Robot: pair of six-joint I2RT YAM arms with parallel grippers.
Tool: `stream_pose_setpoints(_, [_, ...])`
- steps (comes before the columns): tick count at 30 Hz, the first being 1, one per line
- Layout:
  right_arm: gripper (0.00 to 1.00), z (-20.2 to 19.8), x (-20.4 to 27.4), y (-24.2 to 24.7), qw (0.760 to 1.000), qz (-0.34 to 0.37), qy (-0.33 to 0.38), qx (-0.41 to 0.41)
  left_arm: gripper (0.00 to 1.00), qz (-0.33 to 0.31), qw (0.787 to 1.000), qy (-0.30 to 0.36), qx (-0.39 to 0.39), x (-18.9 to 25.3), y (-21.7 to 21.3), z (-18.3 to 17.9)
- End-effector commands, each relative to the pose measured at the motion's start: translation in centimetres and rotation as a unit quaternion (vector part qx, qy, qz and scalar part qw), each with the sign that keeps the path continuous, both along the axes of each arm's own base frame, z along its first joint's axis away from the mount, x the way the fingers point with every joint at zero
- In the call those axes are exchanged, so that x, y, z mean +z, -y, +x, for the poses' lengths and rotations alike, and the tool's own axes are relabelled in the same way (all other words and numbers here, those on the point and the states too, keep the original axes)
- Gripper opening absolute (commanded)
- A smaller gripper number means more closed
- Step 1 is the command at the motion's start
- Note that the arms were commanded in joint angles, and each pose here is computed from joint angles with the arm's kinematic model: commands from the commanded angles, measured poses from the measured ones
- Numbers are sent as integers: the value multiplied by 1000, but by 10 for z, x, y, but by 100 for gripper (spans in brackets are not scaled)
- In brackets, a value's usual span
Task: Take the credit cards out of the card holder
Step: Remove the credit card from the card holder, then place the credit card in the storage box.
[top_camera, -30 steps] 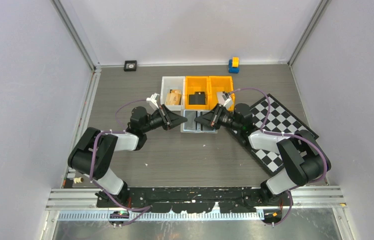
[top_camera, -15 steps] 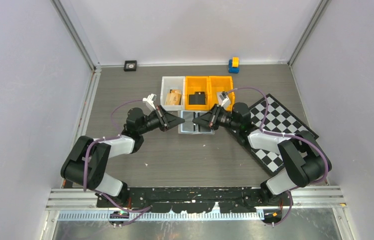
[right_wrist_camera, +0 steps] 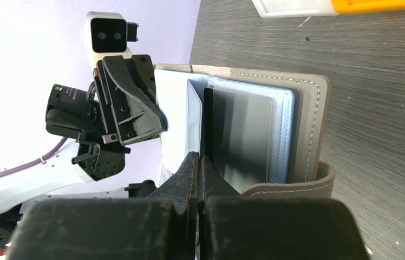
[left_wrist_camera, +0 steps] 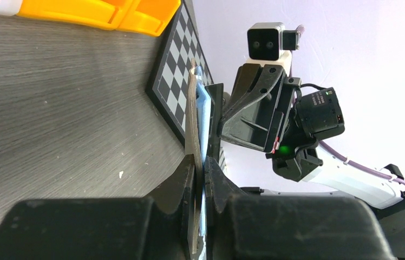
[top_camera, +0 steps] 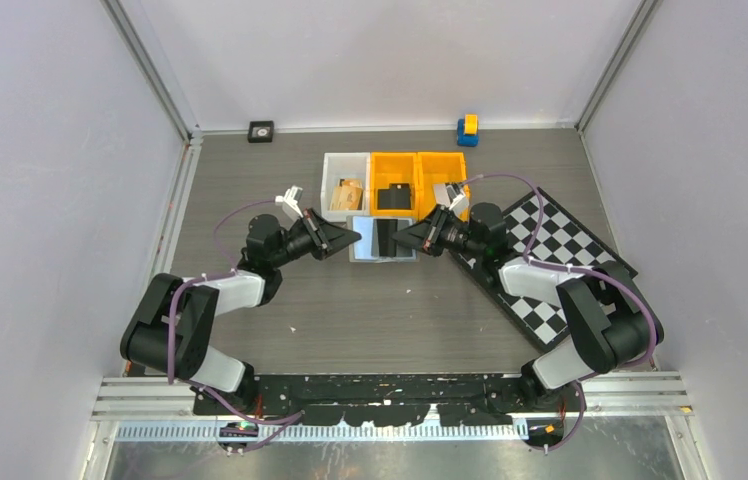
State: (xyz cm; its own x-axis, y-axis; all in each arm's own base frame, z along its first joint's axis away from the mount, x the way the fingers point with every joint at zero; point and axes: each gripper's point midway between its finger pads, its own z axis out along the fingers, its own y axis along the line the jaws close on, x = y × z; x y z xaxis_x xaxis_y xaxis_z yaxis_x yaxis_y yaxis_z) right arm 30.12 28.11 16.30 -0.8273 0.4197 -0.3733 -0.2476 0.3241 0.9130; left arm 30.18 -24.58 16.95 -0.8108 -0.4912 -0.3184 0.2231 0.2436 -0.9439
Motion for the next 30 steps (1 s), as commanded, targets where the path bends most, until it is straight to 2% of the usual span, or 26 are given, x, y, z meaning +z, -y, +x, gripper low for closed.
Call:
stream_pose_setpoints(1, [1, 2, 5, -2, 1000, 10, 13, 2, 4, -20, 999, 50, -7, 24, 2, 0])
stream_pose_setpoints(3, [0, 2, 6, -2, 1000, 14, 11, 2, 1, -25, 998, 50, -6, 25, 1, 1])
stream_pose_setpoints(8, [1, 10, -7, 12, 999, -22, -1, -34, 0, -25, 998, 47, 16, 27, -13, 7])
stream_pose_setpoints(11, [0, 18, -17, 32, 995, -61, -9, -74, 0, 14, 998, 3, 56, 5, -31, 14])
stream_pose_setpoints(18, [0, 22, -10, 54, 988, -101, 13, -118, 0, 112, 987, -34, 109, -17, -53, 19])
stream_pose_setpoints(25, [1, 31, -5, 66, 978, -149, 39, -139, 0, 135, 981, -33, 133, -18, -63, 20])
stream_pose_setpoints(30, [0, 47, -1, 68, 973, -167, 35, -155, 0, 168, 966, -41, 191, -22, -84, 19])
